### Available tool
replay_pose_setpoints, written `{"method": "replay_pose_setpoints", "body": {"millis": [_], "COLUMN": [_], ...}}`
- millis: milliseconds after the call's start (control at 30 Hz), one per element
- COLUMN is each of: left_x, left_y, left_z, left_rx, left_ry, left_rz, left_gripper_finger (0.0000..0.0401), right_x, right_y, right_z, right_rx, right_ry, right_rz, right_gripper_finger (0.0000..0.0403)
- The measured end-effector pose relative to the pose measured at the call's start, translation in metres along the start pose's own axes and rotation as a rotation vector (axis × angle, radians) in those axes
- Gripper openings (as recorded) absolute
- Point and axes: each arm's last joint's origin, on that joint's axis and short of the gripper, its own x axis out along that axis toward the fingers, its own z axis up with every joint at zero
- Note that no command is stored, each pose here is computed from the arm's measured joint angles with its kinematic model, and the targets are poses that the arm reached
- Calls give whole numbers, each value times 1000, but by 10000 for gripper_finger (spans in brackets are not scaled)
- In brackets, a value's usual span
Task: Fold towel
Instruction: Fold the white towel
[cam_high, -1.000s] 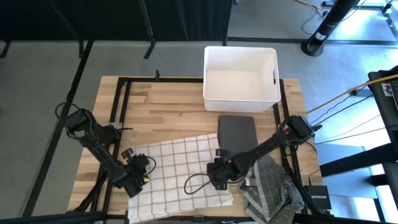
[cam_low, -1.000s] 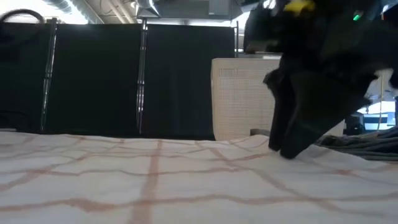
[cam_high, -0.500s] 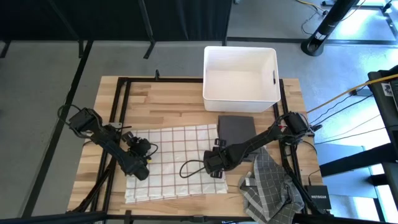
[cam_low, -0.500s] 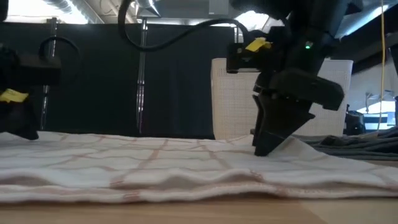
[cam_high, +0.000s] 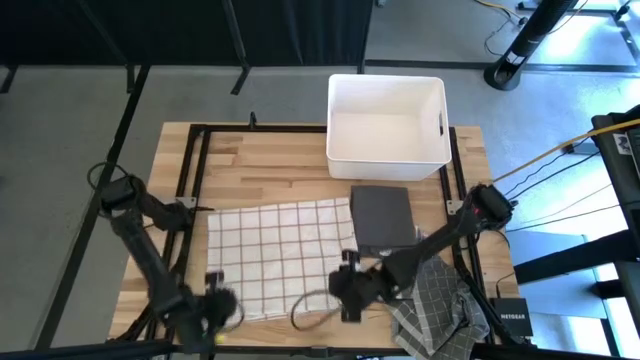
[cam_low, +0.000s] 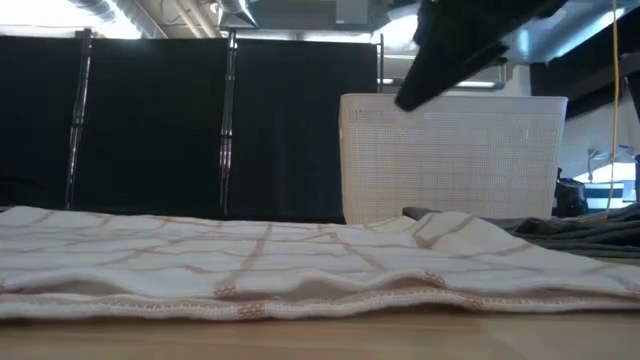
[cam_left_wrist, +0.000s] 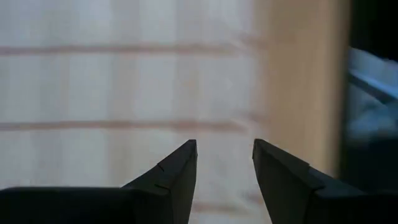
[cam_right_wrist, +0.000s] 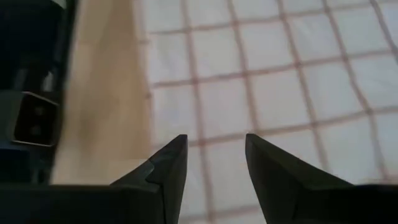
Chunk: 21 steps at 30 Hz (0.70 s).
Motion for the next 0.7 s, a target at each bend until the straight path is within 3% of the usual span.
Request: {"method": "replay_pose_setpoints", "body": {"millis": [133,300,400,700], "left_x": [5,15,19,21], "left_y": [-19,-17,-14,-12], "left_z": [-29,-53,-58,-54], "left_rx": [86,114,125,90], "left_ry": [54,195,253,259], "left_rz": [-64,30,70,92], "left_gripper_finger": [150,150,150,143], "right_x": [5,8,9,10], "right_y": [20,26,24,21], "right_z": [-11,-17,-15,-13], "right_rx": [-32,-63,-59,-64], "right_ry": [-78,-129,-135,-138], "right_rz": [-50,-135,-146,-159], "right_gripper_finger": [166,166,166,166]}}
